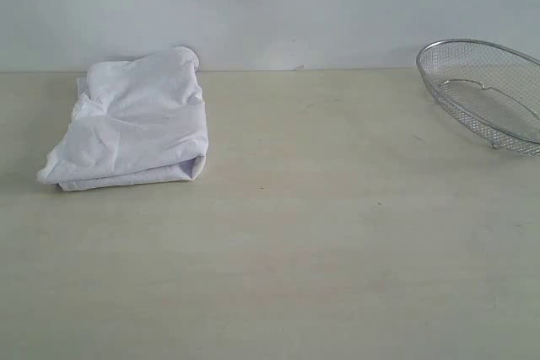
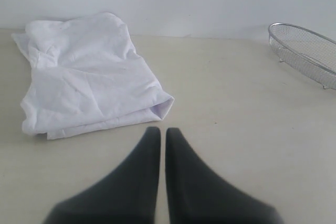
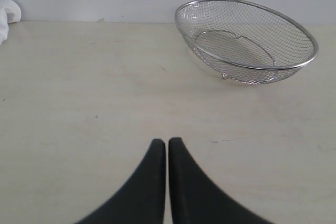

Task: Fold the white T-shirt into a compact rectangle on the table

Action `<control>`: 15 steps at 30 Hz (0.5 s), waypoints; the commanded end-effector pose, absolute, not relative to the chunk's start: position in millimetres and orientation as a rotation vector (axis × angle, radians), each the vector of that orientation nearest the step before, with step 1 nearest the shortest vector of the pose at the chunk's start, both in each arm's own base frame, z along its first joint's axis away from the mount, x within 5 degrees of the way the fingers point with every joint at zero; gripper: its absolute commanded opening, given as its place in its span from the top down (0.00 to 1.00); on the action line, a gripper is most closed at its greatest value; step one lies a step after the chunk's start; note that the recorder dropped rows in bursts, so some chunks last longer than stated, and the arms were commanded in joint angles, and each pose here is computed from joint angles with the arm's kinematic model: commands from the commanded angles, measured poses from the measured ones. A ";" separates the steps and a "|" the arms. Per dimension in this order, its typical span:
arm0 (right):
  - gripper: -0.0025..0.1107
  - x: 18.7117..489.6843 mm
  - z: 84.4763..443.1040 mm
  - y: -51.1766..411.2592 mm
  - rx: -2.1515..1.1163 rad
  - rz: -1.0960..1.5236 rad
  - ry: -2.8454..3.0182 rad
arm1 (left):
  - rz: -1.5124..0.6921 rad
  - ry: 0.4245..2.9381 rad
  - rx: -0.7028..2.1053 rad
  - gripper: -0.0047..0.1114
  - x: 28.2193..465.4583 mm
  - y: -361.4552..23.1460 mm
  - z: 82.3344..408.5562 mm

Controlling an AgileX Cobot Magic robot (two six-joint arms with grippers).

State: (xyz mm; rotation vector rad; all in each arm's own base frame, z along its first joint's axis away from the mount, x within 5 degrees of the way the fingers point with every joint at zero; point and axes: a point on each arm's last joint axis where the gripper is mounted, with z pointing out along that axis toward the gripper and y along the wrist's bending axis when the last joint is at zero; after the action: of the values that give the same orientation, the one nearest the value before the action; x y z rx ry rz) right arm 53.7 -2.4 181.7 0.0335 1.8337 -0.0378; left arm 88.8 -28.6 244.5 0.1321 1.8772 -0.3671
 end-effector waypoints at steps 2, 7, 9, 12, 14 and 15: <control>0.98 53.5 182.5 -2.9 0.034 -0.048 1.824 | -0.380 1.867 0.116 0.92 87.7 -28.7 244.1; 0.98 53.5 182.5 -2.9 0.034 -0.048 1.824 | -0.275 1.753 0.107 0.92 78.0 -22.6 248.1; 0.98 53.5 182.5 -2.9 0.034 -0.048 1.824 | -0.222 1.617 0.078 0.92 62.7 -19.3 254.9; 0.98 53.5 182.5 -2.9 0.034 -0.048 1.824 | -0.180 1.458 0.082 0.92 41.5 -19.6 263.1; 0.98 53.5 182.5 -2.9 0.034 -0.048 1.824 | -0.189 1.455 0.067 0.92 41.6 -19.1 263.5; 0.98 53.5 182.5 -2.9 0.034 -0.048 1.824 | -0.208 1.448 0.046 0.92 41.5 -18.8 264.2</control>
State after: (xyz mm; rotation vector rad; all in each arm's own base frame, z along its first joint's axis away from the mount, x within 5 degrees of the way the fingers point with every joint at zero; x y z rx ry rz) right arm 53.7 -2.5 181.7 0.0339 1.8337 -0.0382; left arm 42.0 -19.7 264.0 0.0843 1.4629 -0.1814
